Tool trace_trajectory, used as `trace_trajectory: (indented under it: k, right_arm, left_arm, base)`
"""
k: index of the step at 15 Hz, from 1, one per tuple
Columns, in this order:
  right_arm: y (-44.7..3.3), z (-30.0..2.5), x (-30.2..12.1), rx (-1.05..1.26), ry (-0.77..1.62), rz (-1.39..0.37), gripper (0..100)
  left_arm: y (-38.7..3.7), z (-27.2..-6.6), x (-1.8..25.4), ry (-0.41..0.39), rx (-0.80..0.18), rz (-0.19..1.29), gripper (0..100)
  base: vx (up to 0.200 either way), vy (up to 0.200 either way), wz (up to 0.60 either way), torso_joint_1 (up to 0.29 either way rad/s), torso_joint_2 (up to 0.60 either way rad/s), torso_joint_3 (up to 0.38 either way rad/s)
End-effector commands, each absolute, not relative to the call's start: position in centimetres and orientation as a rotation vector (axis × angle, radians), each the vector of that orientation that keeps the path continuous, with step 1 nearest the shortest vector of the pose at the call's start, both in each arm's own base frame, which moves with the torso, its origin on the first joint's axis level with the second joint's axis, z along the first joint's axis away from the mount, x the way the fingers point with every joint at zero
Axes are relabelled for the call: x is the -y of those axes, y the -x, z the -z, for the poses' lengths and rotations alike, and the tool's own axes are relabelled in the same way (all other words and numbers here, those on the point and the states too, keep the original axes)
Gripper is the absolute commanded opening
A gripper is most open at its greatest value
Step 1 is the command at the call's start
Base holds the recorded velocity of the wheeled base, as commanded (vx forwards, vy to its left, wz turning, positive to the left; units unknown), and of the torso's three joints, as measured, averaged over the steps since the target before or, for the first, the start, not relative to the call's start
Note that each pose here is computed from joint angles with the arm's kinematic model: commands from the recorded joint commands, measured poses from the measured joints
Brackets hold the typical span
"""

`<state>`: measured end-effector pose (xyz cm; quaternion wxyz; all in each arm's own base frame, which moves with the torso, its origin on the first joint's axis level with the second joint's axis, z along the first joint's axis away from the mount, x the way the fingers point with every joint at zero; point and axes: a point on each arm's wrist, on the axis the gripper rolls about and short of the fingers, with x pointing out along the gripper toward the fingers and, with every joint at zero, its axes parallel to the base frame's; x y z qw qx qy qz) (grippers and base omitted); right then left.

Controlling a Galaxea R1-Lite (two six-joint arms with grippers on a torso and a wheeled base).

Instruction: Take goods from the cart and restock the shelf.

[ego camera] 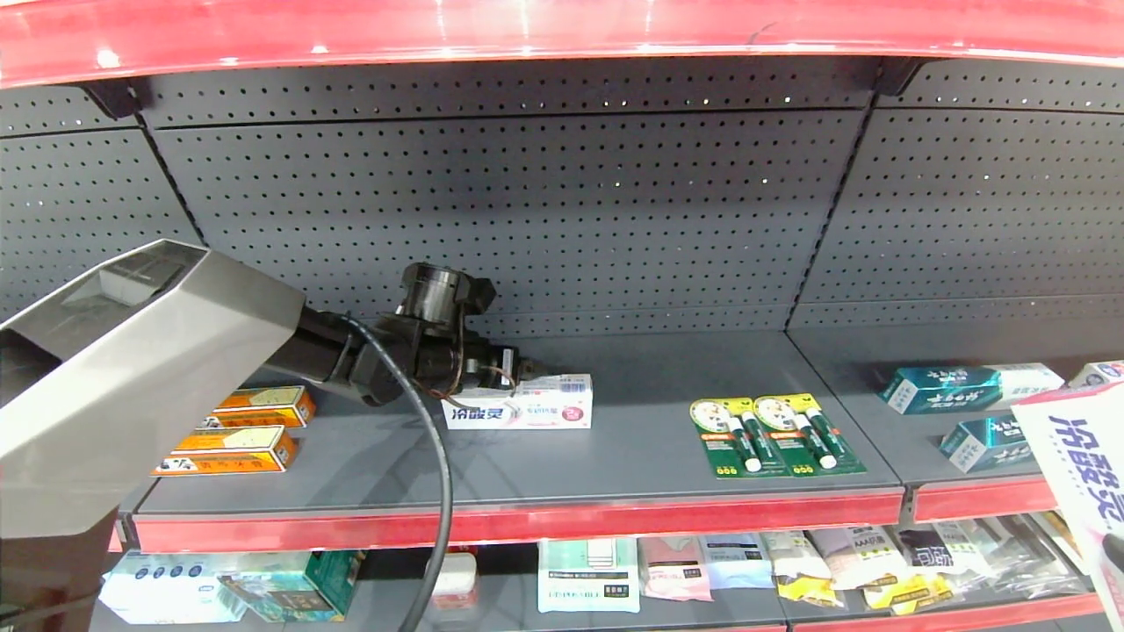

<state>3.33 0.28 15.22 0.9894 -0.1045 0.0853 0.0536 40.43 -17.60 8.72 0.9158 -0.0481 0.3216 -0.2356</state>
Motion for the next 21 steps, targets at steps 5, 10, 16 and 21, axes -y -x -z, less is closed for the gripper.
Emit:
trace_trajectory:
  k: [5, 10, 16, 21]
  right_arm:
    - [-3.3, -14.9, -0.3, -0.182, 0.21, -0.111, 0]
    - [-3.4, -14.9, -0.3, -0.185, 0.209, -0.111, 0]
    - [-3.3, -14.8, -0.3, -0.186, 0.207, -0.111, 0]
    - [-3.3, -14.8, -0.3, -0.185, 0.207, -0.111, 0]
  left_arm:
    - [-40.2, -8.6, 17.6, 0.102, -0.675, 0.503, 100]
    - [-39.4, -7.9, 17.3, 0.064, -0.703, 0.524, 100]
    - [-37.8, -7.7, 16.6, 0.06, -0.743, 0.52, 100]
    - [-37.0, -7.5, 16.3, 0.06, -0.762, 0.514, 100]
  base:
    - [0.0, 0.0, 0.0, 0.0, 0.0, 0.0]
    - [0.0, 0.0, 0.0, 0.0, 0.0, 0.0]
    - [0.0, 0.0, 0.0, 0.0, 0.0, 0.0]
    - [0.0, 0.0, 0.0, 0.0, 0.0, 0.0]
